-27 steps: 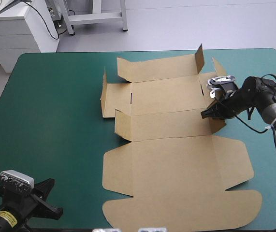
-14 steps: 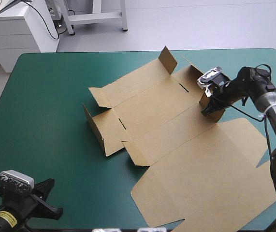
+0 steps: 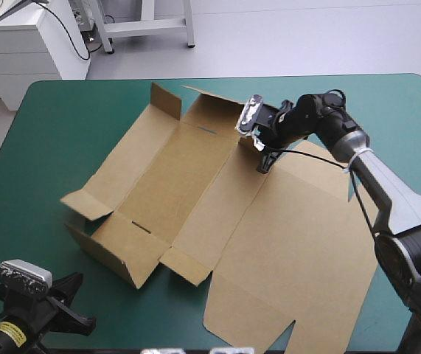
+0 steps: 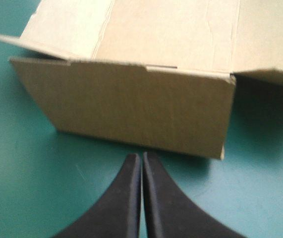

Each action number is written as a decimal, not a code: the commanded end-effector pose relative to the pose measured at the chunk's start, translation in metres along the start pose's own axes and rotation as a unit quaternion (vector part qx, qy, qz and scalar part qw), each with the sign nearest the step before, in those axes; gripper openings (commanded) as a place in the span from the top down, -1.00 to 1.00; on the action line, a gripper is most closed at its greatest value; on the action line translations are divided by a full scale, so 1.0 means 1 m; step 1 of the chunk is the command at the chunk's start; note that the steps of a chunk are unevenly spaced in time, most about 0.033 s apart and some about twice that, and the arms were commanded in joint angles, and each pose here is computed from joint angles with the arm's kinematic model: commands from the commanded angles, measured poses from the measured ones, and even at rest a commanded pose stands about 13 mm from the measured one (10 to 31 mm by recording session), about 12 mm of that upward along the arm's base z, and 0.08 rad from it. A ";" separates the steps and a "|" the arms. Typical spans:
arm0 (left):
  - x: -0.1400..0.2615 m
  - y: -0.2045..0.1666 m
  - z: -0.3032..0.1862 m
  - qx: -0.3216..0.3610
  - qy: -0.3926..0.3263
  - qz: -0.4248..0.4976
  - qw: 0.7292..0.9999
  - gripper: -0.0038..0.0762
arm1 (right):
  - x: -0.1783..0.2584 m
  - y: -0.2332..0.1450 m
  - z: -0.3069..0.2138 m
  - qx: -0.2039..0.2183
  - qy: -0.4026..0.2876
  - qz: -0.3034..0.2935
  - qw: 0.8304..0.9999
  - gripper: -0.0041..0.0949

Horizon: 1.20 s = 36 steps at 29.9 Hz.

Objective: Fold the box

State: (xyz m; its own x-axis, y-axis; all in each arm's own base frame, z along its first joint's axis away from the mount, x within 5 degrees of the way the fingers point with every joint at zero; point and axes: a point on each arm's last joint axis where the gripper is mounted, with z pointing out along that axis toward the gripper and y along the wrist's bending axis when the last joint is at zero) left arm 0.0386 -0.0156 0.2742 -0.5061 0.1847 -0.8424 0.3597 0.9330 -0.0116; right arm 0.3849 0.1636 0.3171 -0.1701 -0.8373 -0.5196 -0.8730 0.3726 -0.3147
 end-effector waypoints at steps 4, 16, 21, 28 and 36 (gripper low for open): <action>-0.013 -0.001 -0.004 0.004 -0.039 0.000 0.999 0.92 | -0.048 0.025 -0.004 0.025 -0.061 -0.121 0.990 0.96; -0.013 -0.001 -0.004 0.004 -0.039 0.000 0.999 0.92 | -0.074 0.063 0.019 -0.016 -0.068 -0.187 0.980 0.96; -0.013 -0.001 -0.004 0.004 -0.039 0.000 0.999 0.92 | -0.075 0.065 0.019 -0.020 -0.071 -0.183 0.980 0.96; -0.013 -0.001 -0.004 0.004 -0.039 0.000 0.999 0.92 | -0.075 0.064 0.019 -0.020 -0.073 -0.137 0.988 0.96; -0.013 -0.001 -0.004 0.004 -0.039 0.000 0.999 0.92 | -0.076 0.062 0.019 -0.009 -0.075 -0.136 0.988 0.69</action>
State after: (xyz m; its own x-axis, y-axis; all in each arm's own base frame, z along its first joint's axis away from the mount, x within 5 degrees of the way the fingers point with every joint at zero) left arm 0.0386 -0.0156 0.2741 -0.5069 0.1850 -0.8419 0.3597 0.9330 -0.0116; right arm 0.3550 0.2606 0.2838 0.0994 -0.8764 -0.4712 -0.9327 0.0829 -0.3510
